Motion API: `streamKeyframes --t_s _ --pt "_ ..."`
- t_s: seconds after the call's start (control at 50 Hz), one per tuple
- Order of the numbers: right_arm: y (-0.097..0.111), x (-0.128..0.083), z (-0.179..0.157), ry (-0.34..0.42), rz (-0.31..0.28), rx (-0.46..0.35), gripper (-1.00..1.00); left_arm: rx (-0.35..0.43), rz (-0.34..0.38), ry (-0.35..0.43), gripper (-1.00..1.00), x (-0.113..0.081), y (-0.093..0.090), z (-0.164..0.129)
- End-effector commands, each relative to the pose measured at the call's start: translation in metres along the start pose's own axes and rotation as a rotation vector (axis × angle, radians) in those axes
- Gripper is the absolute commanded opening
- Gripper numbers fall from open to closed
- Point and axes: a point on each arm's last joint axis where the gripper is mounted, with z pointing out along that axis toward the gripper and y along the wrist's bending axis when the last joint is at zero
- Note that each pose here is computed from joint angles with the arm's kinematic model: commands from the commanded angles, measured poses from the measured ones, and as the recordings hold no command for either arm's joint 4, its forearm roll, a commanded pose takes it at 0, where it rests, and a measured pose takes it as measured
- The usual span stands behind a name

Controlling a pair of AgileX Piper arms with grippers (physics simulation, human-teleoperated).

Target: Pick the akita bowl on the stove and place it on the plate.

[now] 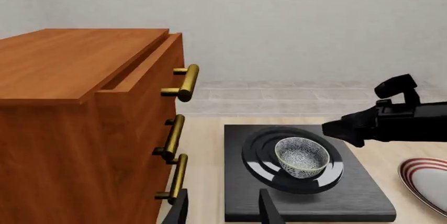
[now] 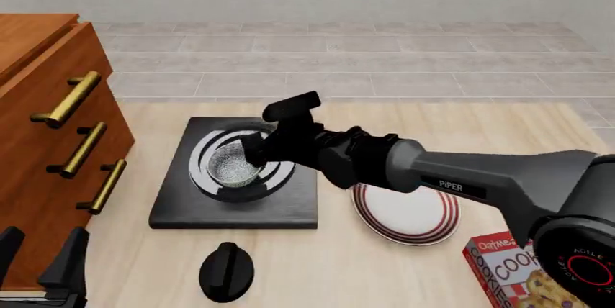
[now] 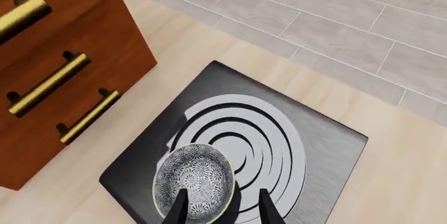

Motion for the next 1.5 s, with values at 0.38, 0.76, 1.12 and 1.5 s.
streamKeyframes --t_s 0.38,0.76,1.12,1.5 --pt "0.008 0.02 0.024 0.059 -0.009 -0.011 1.0 0.0 0.0 0.0 1.0 0.0 0.0 0.0" --pt "0.006 0.027 0.033 0.08 -0.026 -0.007 1.0 0.0 0.0 0.0 1.0 0.0 0.0 0.0" --pt "-0.006 0.037 0.044 0.099 -0.012 0.014 1.0 0.0 0.0 0.0 1.0 0.0 0.0 0.0" --pt "-0.002 0.043 0.054 0.132 -0.022 0.01 1.0 0.0 0.0 0.0 1.0 0.0 0.0 0.0"
